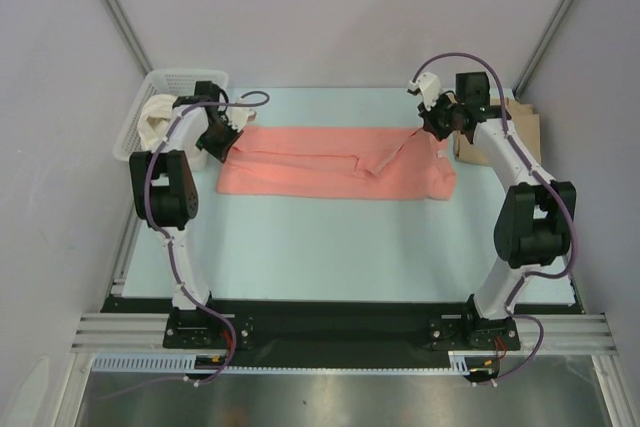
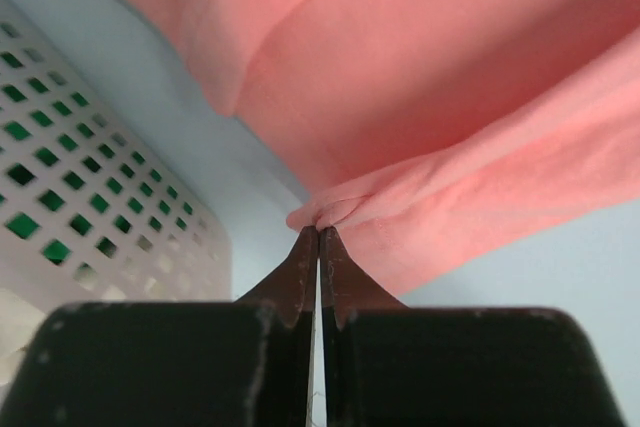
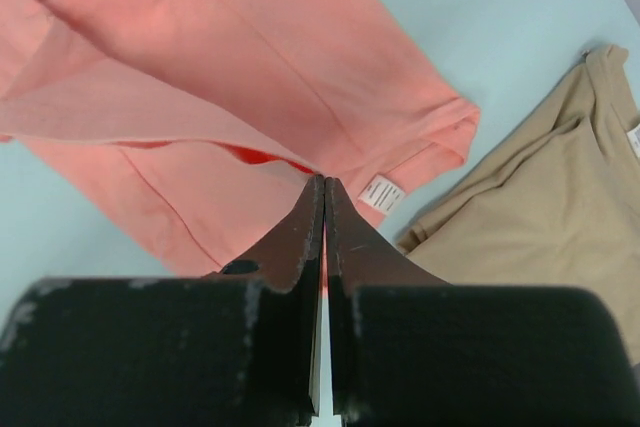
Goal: Fold and stack the t-shirts
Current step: Fold the tshirt
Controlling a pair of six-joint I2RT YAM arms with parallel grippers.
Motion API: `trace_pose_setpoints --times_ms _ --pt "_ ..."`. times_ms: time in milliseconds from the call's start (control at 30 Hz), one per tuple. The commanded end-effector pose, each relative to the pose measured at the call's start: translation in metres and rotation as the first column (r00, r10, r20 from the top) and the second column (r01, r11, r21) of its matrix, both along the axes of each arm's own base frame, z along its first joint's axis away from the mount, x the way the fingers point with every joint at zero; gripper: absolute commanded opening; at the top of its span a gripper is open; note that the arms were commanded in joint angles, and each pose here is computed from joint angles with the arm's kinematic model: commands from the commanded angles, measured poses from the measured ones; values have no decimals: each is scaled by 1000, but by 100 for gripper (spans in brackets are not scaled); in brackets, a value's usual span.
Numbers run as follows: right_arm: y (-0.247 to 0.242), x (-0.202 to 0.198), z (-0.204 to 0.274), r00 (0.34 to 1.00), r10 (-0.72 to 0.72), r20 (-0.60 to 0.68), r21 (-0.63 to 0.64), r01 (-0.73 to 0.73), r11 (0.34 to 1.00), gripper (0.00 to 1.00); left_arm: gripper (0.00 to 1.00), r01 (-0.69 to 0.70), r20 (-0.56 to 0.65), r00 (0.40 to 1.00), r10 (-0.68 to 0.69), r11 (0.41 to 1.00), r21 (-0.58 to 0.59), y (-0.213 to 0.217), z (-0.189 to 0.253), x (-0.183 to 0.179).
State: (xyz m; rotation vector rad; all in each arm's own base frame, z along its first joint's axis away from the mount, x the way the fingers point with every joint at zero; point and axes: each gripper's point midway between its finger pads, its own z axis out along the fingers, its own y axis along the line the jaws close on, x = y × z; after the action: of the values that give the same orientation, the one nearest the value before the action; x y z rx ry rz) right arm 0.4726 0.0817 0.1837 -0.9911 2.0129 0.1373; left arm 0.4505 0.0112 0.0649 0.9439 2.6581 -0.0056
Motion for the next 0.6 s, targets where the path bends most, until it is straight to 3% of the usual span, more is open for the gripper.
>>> trace_pose_setpoints --times_ms 0,267,567 --pt "0 28 21 997 -9 77 19 7 1000 0 0 -30 79 996 30 1000 4 1 20 28" --pt "2 65 4 997 -32 65 32 30 999 0 0 -46 85 995 45 999 14 4 17 54" --pt "0 82 -2 995 -58 79 33 55 998 0 0 -60 65 996 56 997 55 11 9 49"
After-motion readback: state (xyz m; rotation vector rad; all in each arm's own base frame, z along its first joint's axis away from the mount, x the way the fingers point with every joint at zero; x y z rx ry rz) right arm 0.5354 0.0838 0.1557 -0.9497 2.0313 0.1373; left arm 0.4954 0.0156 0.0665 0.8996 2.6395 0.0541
